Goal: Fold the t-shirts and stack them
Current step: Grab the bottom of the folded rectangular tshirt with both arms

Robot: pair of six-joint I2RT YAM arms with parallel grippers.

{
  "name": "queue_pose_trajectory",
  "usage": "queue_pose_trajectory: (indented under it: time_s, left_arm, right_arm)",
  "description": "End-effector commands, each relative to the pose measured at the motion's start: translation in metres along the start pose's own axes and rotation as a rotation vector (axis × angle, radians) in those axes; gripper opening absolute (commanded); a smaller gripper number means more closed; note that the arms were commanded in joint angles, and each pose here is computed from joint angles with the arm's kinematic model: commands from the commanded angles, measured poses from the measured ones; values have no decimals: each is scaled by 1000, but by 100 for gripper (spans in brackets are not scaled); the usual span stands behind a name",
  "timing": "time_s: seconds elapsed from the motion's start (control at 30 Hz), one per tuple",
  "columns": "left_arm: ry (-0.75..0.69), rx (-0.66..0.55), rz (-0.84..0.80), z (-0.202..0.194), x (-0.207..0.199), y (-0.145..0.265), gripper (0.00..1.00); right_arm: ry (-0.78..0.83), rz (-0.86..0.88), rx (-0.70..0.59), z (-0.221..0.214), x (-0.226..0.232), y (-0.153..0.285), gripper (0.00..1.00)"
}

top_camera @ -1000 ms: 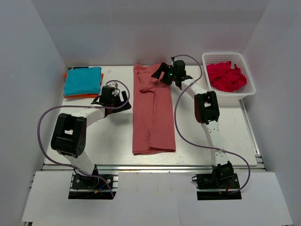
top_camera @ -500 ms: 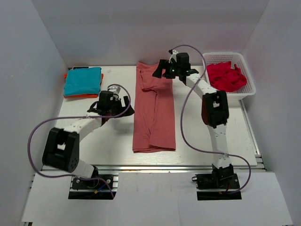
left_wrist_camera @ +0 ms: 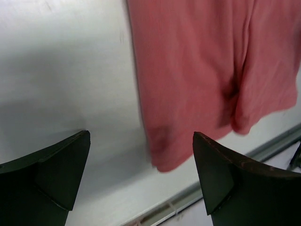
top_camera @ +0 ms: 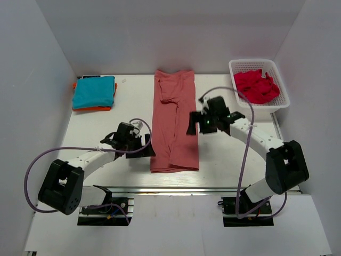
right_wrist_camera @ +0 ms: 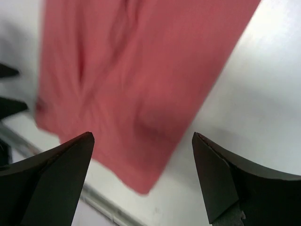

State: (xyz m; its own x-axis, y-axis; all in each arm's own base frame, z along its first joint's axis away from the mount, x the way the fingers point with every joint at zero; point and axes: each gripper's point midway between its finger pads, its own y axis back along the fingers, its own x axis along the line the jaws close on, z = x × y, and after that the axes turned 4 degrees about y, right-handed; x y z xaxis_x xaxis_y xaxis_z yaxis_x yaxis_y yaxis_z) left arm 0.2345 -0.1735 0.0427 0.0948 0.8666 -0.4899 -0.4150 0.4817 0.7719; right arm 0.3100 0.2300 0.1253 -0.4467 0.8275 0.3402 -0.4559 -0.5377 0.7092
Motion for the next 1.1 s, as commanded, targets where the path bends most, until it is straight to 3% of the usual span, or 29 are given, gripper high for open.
queue_pose_trajectory:
  time_s: [0.0, 0.07, 0.23, 0.4, 0.53, 0.6, 0.63, 0.73, 0.77, 0.83, 0.87, 0.9, 1.07]
  left_arm:
    - [4, 104, -42, -34, -10, 12, 100]
    - [4, 174, -87, -56, -17, 14, 100]
    - [49, 201, -71, -77, -13, 7, 100]
    - [54, 228, -17, -88, -9, 3, 88]
    - [37, 263, 0, -97, -10, -4, 72]
    - [20, 281, 29, -100, -9, -10, 63]
    - [22, 288, 35, -102, -7, -11, 60]
    - [2, 280, 42, -98, -12, -10, 45]
    - [1, 274, 67, -98, -7, -10, 35]
    - [-2, 258, 81, -94, -9, -9, 24]
    - [10, 260, 101, -96, -6, -8, 9]
    - [6, 242, 100, -90, -8, -6, 0]
    - [-37, 154, 48, -64, -25, -8, 0]
  right_arm:
    - [-8, 79, 261, -85, 17, 8, 90]
    - [-20, 100, 343, -116, 22, 9, 90]
    - [-91, 86, 420, -147, 24, 4, 90]
    - [-124, 80, 473, -175, 25, 8, 88]
    - [-151, 66, 455, -177, 23, 5, 67]
    - [-159, 53, 451, -181, 18, 1, 47]
    - [-162, 52, 451, -181, 18, 1, 46]
    - [-154, 75, 456, -183, 21, -1, 14]
    - [-153, 87, 458, -183, 23, 0, 0]
    - [-143, 90, 447, -184, 22, 0, 0]
    - [-134, 103, 438, -182, 24, 2, 0]
    - [-134, 106, 434, -184, 23, 2, 0]
    - [-89, 130, 378, -169, 27, 0, 0]
